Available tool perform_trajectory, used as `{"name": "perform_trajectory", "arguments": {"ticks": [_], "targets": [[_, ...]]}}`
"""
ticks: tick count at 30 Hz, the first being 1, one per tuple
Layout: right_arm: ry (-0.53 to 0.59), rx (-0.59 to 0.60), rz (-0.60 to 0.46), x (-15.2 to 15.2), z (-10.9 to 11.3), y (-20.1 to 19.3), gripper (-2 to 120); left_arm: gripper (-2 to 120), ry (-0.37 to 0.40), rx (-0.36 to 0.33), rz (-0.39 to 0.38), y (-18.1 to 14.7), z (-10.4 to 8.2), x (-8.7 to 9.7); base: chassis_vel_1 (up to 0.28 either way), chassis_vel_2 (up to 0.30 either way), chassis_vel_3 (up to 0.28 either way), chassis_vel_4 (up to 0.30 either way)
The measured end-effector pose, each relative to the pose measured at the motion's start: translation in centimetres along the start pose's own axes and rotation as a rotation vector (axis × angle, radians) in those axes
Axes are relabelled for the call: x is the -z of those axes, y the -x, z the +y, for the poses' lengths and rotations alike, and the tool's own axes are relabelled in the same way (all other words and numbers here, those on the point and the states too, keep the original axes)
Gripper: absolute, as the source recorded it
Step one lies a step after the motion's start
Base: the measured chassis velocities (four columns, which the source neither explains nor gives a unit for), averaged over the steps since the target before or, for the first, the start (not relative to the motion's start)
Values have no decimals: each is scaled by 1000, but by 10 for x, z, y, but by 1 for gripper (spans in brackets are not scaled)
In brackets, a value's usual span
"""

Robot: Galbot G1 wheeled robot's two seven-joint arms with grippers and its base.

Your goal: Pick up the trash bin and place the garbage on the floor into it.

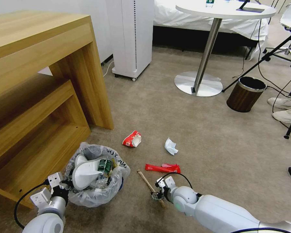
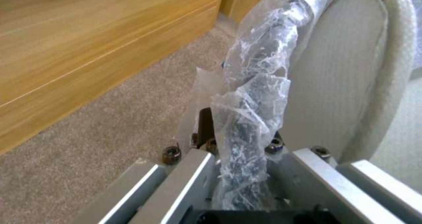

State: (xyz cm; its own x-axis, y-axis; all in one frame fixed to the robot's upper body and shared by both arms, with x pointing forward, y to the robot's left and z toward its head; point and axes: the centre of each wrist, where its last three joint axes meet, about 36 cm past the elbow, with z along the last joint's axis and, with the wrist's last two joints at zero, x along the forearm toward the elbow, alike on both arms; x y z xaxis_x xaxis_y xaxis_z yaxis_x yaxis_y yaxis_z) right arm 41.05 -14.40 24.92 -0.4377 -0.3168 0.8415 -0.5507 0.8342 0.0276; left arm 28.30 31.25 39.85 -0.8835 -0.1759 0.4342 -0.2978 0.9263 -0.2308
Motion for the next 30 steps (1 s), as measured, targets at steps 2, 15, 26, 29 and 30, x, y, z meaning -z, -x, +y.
{"name": "perform_trajectory", "arguments": {"ticks": [2, 15, 26, 29, 30], "targets": [[-2, 1, 1, -1, 1, 1, 75, 1, -1, -1, -1, 0, 0, 0, 0, 0, 0, 0], [-7, 2, -3, -7, 9, 10, 48, 1, -9, -9, -9, 2, -1, 2, 0, 0, 0, 0], [-7, -10, -3, -15, 7, 11, 19, 1, -13, -13, -13, 6, -1, 2, 0, 0, 0, 0], [-7, -13, -4, -17, 7, 12, 10, 1, -14, -15, -13, 6, -1, 2, 0, 0, 0, 0], [-6, -14, -3, -18, 7, 12, 6, 1, -15, -14, -13, 6, -1, 2, 0, 0, 0, 0]]}}
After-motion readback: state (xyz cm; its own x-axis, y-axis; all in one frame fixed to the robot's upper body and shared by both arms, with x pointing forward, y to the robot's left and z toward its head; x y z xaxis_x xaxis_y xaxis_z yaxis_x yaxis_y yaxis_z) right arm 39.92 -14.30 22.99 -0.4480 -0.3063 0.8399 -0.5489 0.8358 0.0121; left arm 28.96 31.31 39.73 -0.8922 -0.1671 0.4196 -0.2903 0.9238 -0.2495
